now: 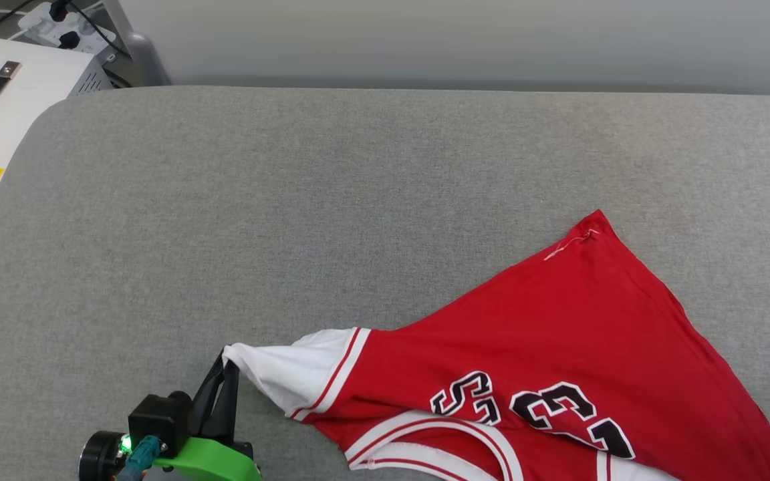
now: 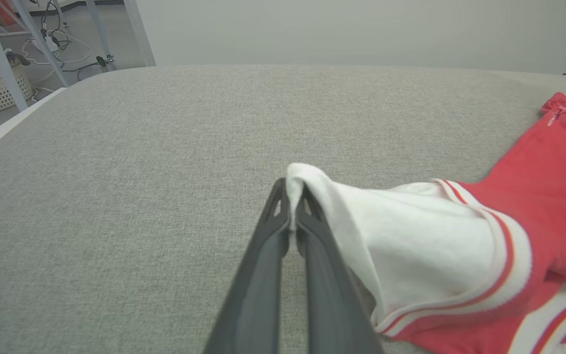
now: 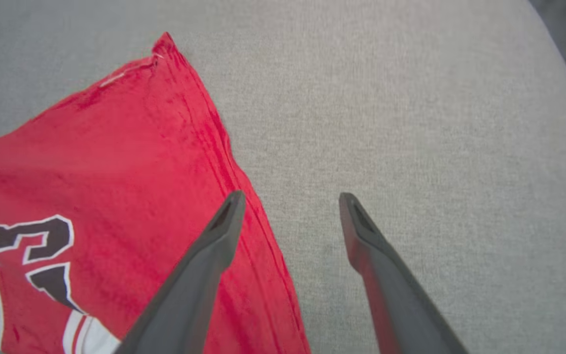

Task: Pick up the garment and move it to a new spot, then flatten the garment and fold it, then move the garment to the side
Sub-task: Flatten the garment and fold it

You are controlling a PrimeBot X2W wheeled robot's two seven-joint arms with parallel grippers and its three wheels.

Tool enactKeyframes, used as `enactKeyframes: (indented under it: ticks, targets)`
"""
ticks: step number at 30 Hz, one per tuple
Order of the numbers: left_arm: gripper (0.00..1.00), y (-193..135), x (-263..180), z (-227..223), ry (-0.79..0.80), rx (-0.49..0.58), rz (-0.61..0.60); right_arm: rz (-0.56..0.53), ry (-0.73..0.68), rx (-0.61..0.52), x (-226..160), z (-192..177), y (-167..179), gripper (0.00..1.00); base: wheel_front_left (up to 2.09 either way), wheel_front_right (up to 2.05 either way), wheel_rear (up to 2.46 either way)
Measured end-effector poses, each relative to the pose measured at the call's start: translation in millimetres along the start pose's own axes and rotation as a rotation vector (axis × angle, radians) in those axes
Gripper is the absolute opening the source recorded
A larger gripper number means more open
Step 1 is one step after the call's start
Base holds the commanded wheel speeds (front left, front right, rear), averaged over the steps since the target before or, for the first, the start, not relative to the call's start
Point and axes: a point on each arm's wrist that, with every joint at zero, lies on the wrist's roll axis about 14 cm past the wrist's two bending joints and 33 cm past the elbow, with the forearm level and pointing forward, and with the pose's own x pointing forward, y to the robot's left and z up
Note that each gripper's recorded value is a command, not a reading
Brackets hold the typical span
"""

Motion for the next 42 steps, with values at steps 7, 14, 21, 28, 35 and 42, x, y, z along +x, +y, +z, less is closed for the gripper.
enactKeyframes:
  ticks: [7,14,21,28,35,42]
  targets:
    - [0.00,-1,9,0,0.001,0.003,-0.006,0.092,-0.066,-0.191,35,84,30,1.00,0.00,0.00,0.00]
    - [0.00,-4,25,6,-0.025,-0.009,-0.005,0.186,0.112,-0.312,90,88,68,1.00,0.00,0.00,0.00]
    - [0.00,1,31,4,-0.021,-0.013,0.016,0.239,0.317,-0.398,138,66,94,1.00,0.00,0.00,0.00]
    - [0.00,7,38,-2,-0.005,-0.003,0.032,0.262,0.433,-0.407,179,42,108,1.00,0.00,0.00,0.00]
    - [0.00,13,42,-10,0.017,-0.002,0.050,0.274,0.590,-0.484,194,-7,107,1.00,0.00,0.00,0.00]
    - [0.00,13,42,-11,0.020,-0.004,0.052,0.310,0.530,-0.456,197,-6,112,0.00,0.00,0.00,0.00]
